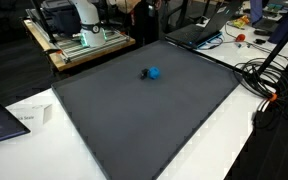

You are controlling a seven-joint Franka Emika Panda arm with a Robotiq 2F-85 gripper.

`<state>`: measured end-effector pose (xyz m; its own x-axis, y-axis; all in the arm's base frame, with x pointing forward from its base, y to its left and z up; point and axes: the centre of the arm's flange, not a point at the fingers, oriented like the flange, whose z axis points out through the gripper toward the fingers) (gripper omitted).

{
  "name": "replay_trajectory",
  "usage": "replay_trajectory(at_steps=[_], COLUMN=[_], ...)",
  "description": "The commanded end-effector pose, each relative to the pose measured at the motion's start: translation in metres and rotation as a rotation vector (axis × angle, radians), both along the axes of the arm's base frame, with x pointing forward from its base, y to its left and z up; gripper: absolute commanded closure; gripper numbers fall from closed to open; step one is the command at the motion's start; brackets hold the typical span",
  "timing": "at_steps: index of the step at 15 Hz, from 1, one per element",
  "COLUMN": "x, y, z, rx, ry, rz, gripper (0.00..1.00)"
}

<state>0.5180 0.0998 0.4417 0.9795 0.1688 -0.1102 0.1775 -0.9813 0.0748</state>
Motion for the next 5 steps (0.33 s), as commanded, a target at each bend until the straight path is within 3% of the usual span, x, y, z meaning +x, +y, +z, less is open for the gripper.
replay_trajectory(at_steps=[1,5], x=[0.0029,0.009], y=[0.0008,0.0021], z=[-0.0069,-0.0128], rx=[-0.001,-0.001], ry=[0.013,0.024], rz=[0.008,0.017], gripper=[0.1,0.06])
